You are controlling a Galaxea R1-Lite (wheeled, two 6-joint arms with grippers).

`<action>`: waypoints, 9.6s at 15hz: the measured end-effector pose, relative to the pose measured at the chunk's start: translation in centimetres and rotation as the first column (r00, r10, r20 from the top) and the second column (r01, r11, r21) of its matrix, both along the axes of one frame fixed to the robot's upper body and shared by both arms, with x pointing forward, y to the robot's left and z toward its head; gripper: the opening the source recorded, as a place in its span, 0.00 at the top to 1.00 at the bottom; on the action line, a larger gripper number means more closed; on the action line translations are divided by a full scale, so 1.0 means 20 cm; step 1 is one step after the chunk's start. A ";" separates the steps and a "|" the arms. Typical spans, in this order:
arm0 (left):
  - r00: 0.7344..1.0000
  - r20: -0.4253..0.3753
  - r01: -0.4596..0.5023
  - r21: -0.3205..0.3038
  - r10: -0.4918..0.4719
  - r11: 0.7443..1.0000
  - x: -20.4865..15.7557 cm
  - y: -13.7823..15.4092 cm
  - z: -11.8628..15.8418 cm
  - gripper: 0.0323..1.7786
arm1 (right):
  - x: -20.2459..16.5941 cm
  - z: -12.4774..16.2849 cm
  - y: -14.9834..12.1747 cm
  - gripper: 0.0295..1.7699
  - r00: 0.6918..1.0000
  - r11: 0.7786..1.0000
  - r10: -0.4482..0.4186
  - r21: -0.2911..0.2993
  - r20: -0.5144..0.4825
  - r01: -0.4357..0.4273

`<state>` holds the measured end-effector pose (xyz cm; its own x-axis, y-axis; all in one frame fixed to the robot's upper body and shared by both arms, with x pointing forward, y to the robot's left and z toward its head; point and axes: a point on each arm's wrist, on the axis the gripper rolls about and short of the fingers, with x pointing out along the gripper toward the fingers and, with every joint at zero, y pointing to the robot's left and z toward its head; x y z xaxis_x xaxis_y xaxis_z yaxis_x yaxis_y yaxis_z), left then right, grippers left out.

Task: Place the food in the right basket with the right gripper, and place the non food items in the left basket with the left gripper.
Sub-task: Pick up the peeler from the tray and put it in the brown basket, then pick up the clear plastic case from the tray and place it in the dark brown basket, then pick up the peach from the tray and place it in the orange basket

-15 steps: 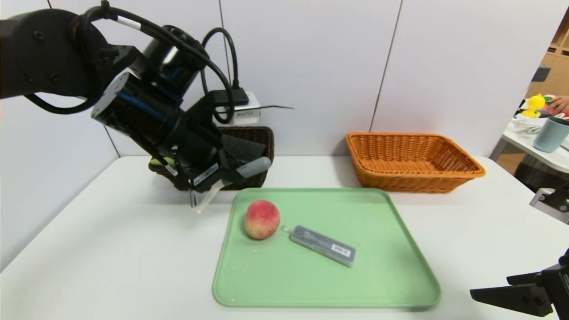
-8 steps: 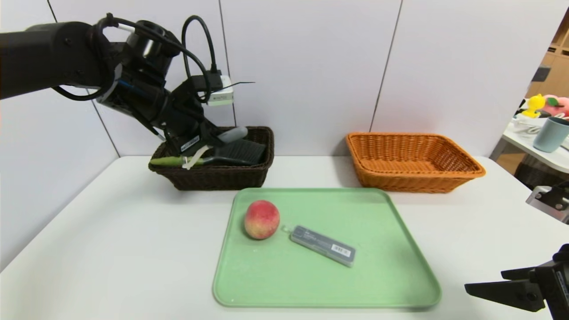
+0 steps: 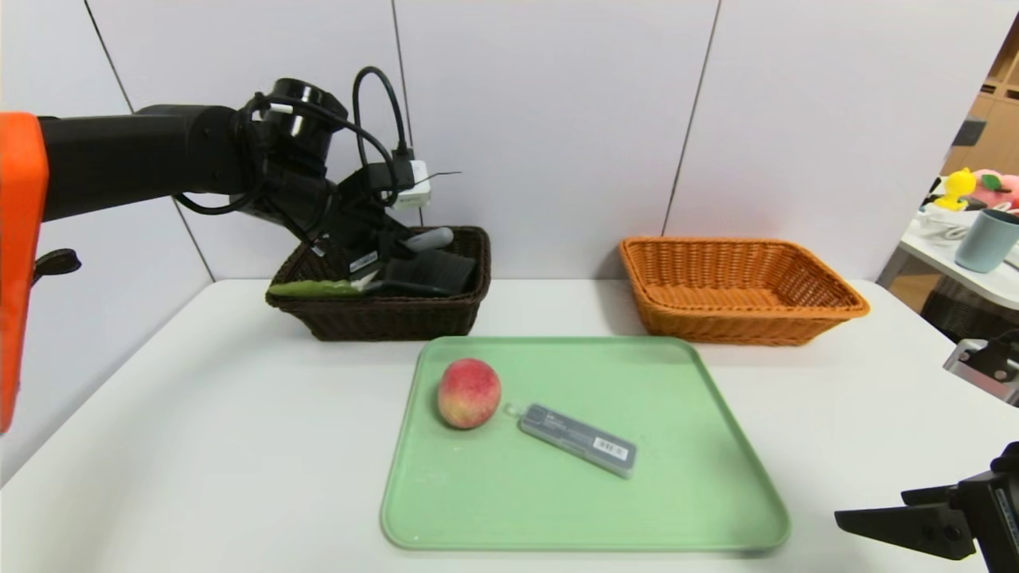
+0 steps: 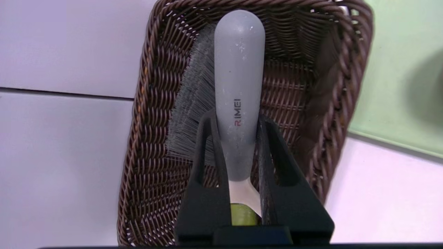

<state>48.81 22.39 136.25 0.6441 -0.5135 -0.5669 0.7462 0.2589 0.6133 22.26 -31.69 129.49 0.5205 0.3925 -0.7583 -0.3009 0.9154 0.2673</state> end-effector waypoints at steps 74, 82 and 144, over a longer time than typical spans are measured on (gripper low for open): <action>0.787 -0.593 0.206 -0.008 -0.170 0.979 -0.46 -1.00 -0.52 0.36 | -0.01 0.01 -0.01 0.03 1.000 1.000 -0.011 0.001 0.012 0.011; 0.786 -0.594 0.205 -0.007 -0.169 0.979 -0.45 -1.00 -0.52 0.70 | -0.04 0.02 -0.01 0.03 0.999 1.000 -0.012 0.003 0.032 0.012; 0.750 -0.599 -0.540 -0.313 0.279 0.781 -1.08 0.20 -0.05 0.05 | 0.65 0.13 0.88 0.03 0.841 0.866 0.481 0.017 0.246 -0.500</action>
<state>27.16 26.40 135.32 0.5449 -0.5384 -0.6429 0.6537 0.7529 -0.0764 35.20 -14.17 132.11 0.3969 0.6944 -0.6002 -0.7659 0.6109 0.2003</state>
